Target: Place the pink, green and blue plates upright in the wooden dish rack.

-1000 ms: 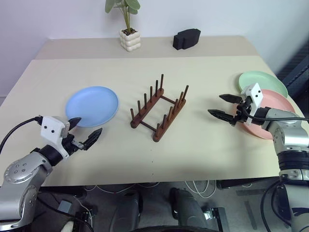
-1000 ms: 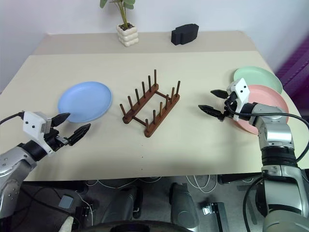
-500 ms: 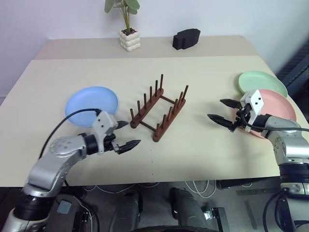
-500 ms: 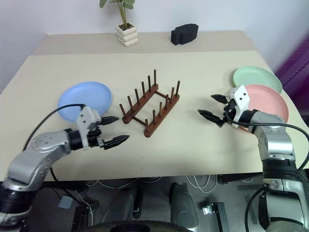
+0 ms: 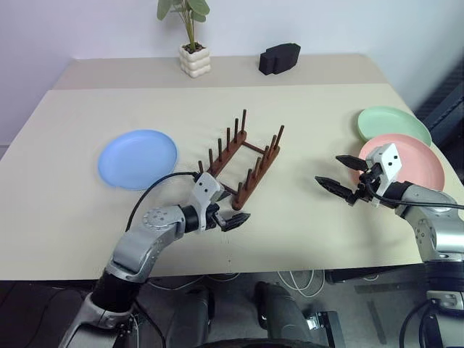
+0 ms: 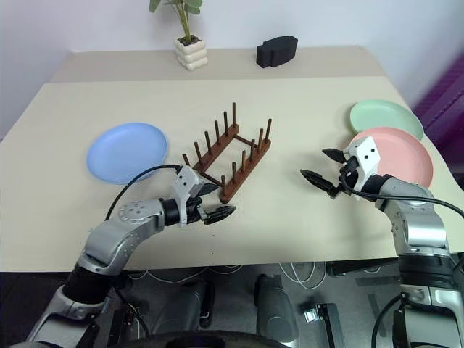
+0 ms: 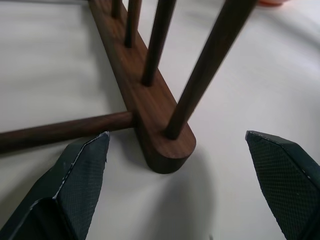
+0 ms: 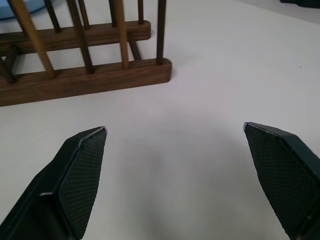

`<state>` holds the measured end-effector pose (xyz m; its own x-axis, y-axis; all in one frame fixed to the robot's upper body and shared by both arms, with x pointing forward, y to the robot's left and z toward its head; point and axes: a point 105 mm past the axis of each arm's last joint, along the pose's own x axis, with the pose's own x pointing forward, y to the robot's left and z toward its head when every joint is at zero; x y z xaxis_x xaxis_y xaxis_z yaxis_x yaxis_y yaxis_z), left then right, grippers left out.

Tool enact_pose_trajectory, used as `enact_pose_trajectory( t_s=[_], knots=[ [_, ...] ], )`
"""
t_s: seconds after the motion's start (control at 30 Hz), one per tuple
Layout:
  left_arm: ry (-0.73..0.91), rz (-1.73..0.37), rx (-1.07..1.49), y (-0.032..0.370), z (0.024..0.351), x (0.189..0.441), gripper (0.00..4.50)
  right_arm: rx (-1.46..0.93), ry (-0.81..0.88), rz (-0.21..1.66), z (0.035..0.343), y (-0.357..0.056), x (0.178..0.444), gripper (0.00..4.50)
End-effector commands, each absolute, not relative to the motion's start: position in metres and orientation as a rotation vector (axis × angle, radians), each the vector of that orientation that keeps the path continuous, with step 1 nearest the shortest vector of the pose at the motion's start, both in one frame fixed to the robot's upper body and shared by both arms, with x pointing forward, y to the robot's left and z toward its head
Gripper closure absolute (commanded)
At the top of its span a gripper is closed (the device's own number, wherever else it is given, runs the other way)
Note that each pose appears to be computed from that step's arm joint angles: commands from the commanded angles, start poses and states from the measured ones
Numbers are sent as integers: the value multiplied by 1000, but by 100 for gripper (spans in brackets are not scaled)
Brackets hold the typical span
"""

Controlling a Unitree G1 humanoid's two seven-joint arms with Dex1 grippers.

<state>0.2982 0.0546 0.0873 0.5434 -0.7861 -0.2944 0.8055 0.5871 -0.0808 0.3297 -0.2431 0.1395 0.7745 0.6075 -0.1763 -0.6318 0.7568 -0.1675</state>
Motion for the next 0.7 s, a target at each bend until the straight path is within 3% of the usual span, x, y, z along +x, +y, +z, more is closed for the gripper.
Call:
enact_pose_trajectory(
  t_s=[0.03,0.07,0.33,0.4,0.7],
  knots=[
    [325,-885,114,50,82,309,0,-240,51,670,157,-245,329,3],
    [325,-892,123,48,81,308,0,-239,52,670,156,-244,329,3],
    [305,-869,131,54,81,309,354,-232,52,662,153,-245,327,0],
    [302,-860,154,57,80,312,370,-232,52,658,153,-248,326,0],
    [183,-977,315,70,95,318,370,-227,54,655,150,-251,326,0]
  ],
)
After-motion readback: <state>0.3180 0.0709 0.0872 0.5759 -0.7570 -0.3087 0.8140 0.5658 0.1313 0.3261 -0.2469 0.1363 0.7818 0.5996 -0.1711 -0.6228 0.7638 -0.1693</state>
